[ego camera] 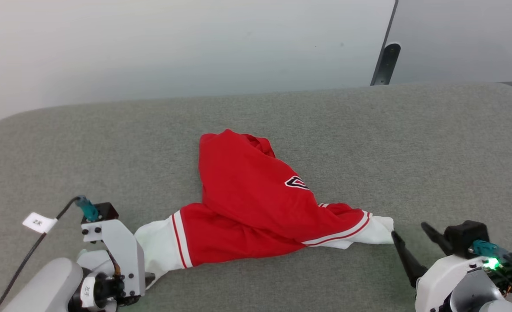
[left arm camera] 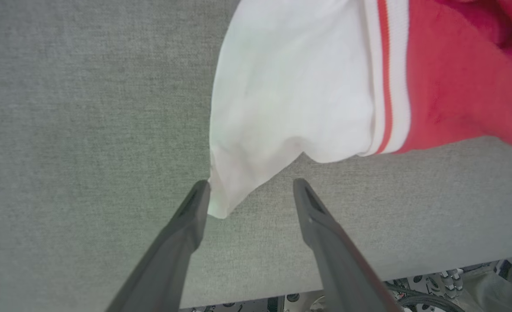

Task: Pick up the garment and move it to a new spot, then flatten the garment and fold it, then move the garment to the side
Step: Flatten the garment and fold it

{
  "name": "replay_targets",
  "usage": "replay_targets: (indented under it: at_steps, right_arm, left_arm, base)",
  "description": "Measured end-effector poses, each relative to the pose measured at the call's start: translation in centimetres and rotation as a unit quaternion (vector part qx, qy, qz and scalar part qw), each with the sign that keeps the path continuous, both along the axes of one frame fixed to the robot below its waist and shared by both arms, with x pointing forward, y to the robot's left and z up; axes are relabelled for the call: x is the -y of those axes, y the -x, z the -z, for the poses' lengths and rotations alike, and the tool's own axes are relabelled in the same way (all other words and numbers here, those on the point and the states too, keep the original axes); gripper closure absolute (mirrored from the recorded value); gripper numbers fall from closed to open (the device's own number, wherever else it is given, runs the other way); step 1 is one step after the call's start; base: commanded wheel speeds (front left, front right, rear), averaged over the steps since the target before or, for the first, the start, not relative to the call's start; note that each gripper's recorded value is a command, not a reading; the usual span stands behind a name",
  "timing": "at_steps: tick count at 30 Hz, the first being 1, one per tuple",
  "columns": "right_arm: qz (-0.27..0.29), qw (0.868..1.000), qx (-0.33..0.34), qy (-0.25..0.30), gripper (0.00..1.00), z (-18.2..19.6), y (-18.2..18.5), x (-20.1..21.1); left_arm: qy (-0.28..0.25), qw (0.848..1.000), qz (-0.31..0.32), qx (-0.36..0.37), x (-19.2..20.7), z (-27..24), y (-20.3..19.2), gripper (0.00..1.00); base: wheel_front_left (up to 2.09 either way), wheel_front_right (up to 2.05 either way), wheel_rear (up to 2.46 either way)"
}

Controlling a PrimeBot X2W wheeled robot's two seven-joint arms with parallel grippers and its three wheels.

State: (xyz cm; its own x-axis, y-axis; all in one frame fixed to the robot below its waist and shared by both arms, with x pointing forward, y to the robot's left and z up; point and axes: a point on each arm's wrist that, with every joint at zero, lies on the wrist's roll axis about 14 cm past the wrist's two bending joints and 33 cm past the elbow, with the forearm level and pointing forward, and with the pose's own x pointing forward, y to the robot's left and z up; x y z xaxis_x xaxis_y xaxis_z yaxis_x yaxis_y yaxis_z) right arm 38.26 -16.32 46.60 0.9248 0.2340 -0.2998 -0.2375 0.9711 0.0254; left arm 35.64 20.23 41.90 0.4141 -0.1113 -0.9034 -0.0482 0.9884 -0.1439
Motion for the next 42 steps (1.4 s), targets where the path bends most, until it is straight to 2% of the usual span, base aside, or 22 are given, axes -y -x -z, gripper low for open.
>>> replay_targets:
  at_steps: [2, 3, 4, 5, 6, 19, 26, 27, 28, 37, 42]
  right_arm:
    - [-0.011, 1.000, -0.028, 0.007, 0.00, 0.8, 0.3, -0.3]
    - [-0.016, 0.999, -0.042, 0.006, 0.00, 1.2, 0.4, -0.5]
    - [-0.021, 0.998, -0.055, 0.012, 0.00, 1.6, 0.5, -0.6]
    - [-0.024, 0.998, -0.063, 0.018, 0.00, 1.8, 0.5, -0.5]
    - [-0.027, 0.997, -0.070, 0.022, 0.00, 1.9, 0.4, -0.4]
    - [-0.069, 0.982, -0.162, 0.062, 0.00, 4.1, -2.3, -1.6]
    - [-0.069, 0.966, -0.242, 0.061, 0.00, 7.2, -2.7, -2.2]
    - [-0.070, 0.965, -0.247, 0.059, 0.46, 7.3, -2.9, -2.4]
    - [-0.071, 0.964, -0.252, 0.057, 1.00, 7.5, -3.1, -2.6]
    - [-0.083, 0.959, -0.272, 0.007, 1.00, 6.5, -4.5, -4.4]
    - [-0.096, 0.963, -0.250, -0.010, 1.00, 3.2, -5.5, -4.8]
  left_arm:
    - [0.000, 1.000, -0.002, -0.003, -0.2, 0.3, 0.1, 0.00]
    - [0.000, 1.000, -0.002, -0.008, -0.2, 0.6, 0.3, 0.07]
    - [0.001, 1.000, -0.001, -0.012, -0.2, 0.9, 0.4, 0.58]
    - [0.004, 1.000, 0.000, -0.012, -0.1, 1.0, 0.3, 0.95]
    - [0.010, 1.000, -0.001, -0.011, 0.2, 1.0, 0.0, 1.00]
    - [0.030, 0.999, -0.010, 0.010, 0.5, 1.4, -2.6, 1.00]
    - [0.035, 0.999, -0.020, 0.016, 0.0, 1.6, -3.2, 1.00]
    - [0.035, 0.999, -0.022, 0.016, -0.1, 1.6, -3.3, 1.00]
    - [0.035, 0.999, -0.024, 0.019, -0.3, 1.6, -3.4, 1.00]
    - [0.034, 0.998, -0.032, 0.032, -1.2, 0.7, -4.3, 1.00]
    - [0.024, 0.998, -0.020, 0.051, -1.7, -1.7, -5.5, 1.00]
  base:
    - [0.00, 0.00, 0.00]
    - [0.00, 0.00, 0.00]
    - [0.00, 0.00, 0.00]
    - [0.00, 0.00, 0.00]
    - [0.00, 0.00, 0.00]
    - [0.00, 0.00, 0.00]
    - [0.00, 0.00, 0.00]
    - [0.00, 0.00, 0.00]
    - [0.00, 0.00, 0.00]
    - [0.00, 0.00, 0.00]
    - [0.00, 0.00, 0.00]
